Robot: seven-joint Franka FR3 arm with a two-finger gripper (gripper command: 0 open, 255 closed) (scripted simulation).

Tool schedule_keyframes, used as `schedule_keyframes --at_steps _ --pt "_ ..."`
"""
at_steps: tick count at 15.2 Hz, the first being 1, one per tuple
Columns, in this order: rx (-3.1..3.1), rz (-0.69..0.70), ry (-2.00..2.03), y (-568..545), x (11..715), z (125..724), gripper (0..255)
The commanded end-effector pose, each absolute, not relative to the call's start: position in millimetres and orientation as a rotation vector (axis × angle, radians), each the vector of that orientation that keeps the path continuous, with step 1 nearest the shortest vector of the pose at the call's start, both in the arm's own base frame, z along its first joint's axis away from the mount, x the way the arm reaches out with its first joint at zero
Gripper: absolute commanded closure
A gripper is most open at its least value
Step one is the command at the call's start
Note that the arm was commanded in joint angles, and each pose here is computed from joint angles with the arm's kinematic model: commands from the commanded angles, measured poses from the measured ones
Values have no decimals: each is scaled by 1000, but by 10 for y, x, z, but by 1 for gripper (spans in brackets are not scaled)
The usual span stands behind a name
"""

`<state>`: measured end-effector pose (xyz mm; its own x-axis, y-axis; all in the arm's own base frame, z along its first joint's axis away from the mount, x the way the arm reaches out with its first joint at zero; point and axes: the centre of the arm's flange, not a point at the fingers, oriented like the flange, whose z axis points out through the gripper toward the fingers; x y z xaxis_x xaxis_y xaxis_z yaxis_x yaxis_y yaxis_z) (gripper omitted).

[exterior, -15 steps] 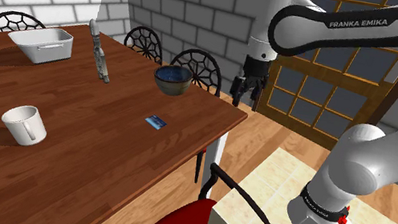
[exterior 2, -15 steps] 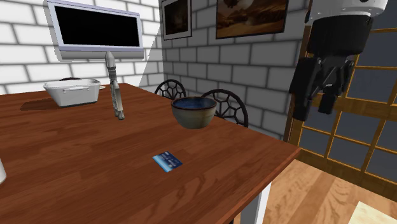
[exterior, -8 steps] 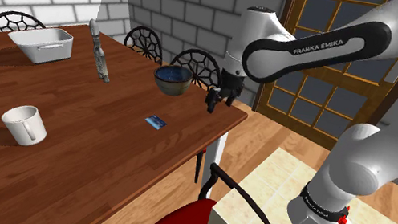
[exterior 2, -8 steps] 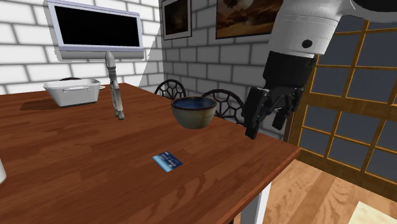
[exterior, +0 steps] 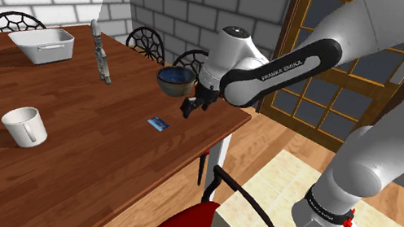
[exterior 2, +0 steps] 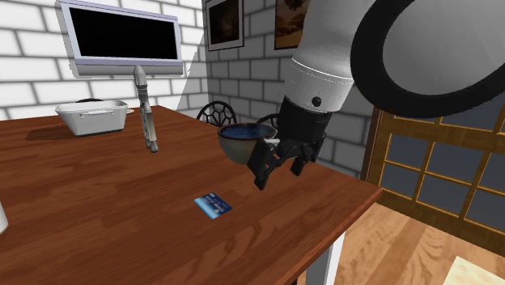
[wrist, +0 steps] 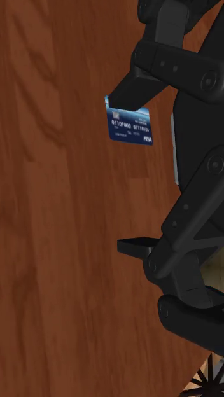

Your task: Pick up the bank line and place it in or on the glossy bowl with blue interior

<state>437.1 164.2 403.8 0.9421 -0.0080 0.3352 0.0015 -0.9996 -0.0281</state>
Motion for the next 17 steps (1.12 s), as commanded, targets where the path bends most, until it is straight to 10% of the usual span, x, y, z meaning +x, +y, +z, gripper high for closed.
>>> schedule_keyframes --at_steps 1,17 --pt "-3054 -598 -19 1797 4496 3930 0" --pt "-2987 -898 -124 2524 5387 3241 0"
